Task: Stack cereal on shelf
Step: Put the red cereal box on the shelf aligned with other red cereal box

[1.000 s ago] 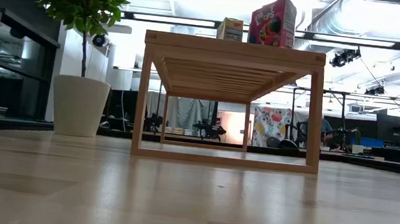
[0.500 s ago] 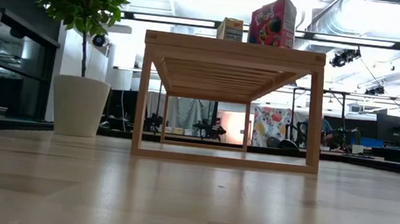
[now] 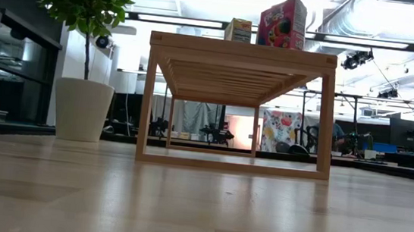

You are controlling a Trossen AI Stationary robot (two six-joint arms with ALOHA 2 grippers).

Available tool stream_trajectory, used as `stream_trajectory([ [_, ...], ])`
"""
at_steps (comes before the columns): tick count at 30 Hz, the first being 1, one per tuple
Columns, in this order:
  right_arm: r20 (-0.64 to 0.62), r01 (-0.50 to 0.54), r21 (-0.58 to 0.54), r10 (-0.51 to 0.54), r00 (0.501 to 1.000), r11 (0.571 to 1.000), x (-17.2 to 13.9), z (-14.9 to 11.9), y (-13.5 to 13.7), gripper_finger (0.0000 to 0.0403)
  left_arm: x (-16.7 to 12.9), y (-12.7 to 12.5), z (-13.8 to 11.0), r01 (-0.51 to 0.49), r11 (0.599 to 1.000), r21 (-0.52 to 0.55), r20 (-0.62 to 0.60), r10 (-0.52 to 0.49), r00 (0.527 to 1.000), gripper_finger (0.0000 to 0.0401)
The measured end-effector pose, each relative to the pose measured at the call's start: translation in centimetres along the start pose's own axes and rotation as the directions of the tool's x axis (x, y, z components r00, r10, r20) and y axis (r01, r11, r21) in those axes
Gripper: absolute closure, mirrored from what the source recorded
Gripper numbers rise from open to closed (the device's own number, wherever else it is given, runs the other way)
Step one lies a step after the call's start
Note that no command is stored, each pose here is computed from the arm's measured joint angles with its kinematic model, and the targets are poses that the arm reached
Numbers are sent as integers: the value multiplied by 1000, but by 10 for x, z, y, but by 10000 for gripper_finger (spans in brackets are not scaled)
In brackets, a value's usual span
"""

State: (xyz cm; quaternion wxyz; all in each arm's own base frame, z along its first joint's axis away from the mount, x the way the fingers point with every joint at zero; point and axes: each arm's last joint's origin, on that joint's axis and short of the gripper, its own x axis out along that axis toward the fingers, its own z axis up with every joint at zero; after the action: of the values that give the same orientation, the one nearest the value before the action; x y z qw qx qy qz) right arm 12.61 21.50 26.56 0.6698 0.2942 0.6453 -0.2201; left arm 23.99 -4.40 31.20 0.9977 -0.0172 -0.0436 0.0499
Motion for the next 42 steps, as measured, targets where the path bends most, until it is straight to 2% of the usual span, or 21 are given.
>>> stream_trajectory([
  [10,10,-17,-15,17,1000,1000,0,0,1,141,0,0,-1,4,1000,-29,-10,-4,1000,186],
  [16,-1,-18,0,18,1000,1000,6,-2,7,141,0,-2,-3,52,997,-58,-32,-54,998,186],
  [20,-17,-24,-40,24,1000,999,13,-3,14,141,-1,-5,-3,66,995,-69,-27,-68,997,186],
  [35,-37,97,-60,-99,994,994,35,-5,20,141,-3,-11,-2,84,994,-77,-25,-86,996,186],
  [42,-14,71,-77,-73,997,995,35,-5,22,164,-3,-11,-4,83,995,-53,-42,-85,995,186],
])
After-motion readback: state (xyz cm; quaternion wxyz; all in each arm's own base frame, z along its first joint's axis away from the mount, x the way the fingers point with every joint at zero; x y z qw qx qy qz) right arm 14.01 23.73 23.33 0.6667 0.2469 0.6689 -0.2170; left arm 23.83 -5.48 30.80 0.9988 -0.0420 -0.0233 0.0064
